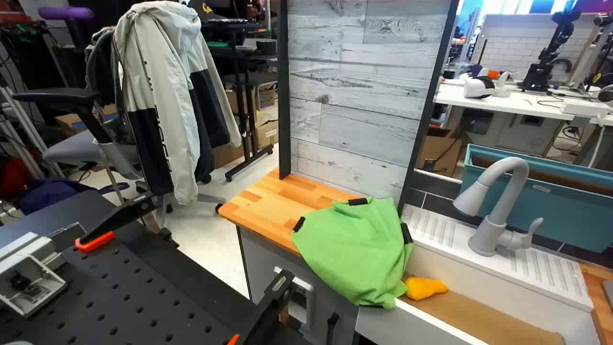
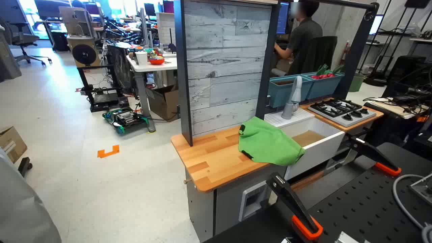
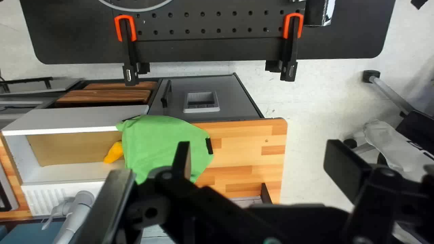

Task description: Turn the tap nozzle to the right

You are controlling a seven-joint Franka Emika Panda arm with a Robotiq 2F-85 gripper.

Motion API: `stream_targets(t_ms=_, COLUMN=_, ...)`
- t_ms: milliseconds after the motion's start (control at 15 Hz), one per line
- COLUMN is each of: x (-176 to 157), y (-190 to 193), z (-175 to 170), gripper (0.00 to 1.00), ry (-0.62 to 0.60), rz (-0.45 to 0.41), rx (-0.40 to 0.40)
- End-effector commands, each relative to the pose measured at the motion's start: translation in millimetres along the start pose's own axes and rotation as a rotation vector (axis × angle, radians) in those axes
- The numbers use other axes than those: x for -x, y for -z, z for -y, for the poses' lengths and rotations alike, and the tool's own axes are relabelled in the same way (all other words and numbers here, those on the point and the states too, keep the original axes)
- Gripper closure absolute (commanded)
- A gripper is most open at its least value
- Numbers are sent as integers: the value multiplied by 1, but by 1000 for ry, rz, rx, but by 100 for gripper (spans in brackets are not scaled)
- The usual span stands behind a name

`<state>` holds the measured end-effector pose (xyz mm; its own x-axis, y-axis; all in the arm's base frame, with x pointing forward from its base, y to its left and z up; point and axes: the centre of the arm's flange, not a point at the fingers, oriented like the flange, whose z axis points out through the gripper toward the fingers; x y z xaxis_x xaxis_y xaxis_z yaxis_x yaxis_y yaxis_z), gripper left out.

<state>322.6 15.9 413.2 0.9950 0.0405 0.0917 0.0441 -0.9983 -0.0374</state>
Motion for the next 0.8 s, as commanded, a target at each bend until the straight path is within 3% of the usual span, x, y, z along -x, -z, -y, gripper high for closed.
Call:
stream_targets(t_ms=0, x=0, y=-1, z=0, gripper=0, ry=0, rz=3, rx=0)
stream_targets(t_ms=733, x=1, y=-3, z=0, gripper=0, ry=0, rz=8, rx=0)
